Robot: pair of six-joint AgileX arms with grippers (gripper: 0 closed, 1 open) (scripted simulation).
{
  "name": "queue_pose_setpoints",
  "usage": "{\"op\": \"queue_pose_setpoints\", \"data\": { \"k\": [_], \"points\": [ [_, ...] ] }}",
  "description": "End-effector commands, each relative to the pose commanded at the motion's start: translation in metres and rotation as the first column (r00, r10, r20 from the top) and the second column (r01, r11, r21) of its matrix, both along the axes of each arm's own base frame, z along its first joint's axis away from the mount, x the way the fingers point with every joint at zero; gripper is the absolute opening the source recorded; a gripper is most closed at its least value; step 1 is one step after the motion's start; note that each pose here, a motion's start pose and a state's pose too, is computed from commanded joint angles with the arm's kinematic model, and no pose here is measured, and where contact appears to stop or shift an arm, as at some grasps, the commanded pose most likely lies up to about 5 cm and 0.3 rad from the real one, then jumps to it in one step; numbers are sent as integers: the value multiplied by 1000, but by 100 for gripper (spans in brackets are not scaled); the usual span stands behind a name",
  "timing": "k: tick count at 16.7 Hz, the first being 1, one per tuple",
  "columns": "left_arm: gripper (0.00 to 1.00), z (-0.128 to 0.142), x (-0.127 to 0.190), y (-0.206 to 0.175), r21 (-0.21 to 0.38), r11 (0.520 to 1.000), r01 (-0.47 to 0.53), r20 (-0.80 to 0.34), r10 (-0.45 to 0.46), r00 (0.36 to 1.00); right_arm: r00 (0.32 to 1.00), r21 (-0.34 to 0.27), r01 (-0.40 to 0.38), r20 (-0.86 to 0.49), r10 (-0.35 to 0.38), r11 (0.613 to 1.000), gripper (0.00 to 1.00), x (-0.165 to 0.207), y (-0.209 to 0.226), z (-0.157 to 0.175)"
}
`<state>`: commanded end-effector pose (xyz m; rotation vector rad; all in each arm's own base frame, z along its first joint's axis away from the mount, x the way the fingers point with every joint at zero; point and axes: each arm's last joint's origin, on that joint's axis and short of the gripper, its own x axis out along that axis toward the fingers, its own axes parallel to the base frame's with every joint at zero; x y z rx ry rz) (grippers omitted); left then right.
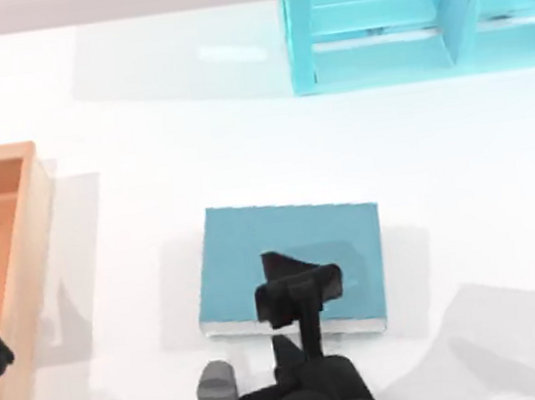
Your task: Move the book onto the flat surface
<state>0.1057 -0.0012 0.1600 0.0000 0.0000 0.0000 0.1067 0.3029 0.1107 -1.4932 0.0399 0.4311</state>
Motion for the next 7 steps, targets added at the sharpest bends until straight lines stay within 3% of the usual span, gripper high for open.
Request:
{"op": "queue_pose_setpoints", "data": {
  "k": [4, 7],
  "points": [
    [100, 0, 0, 0, 0, 1000, 0, 0, 0, 1000, 1000, -21, -8, 25, 8, 1000, 100, -56, -9, 2],
    [100, 0, 0, 0, 0, 1000, 0, 0, 0, 1000, 999, -19, -7, 39, 8, 1000, 100, -67, -13, 2]
  ]
}}
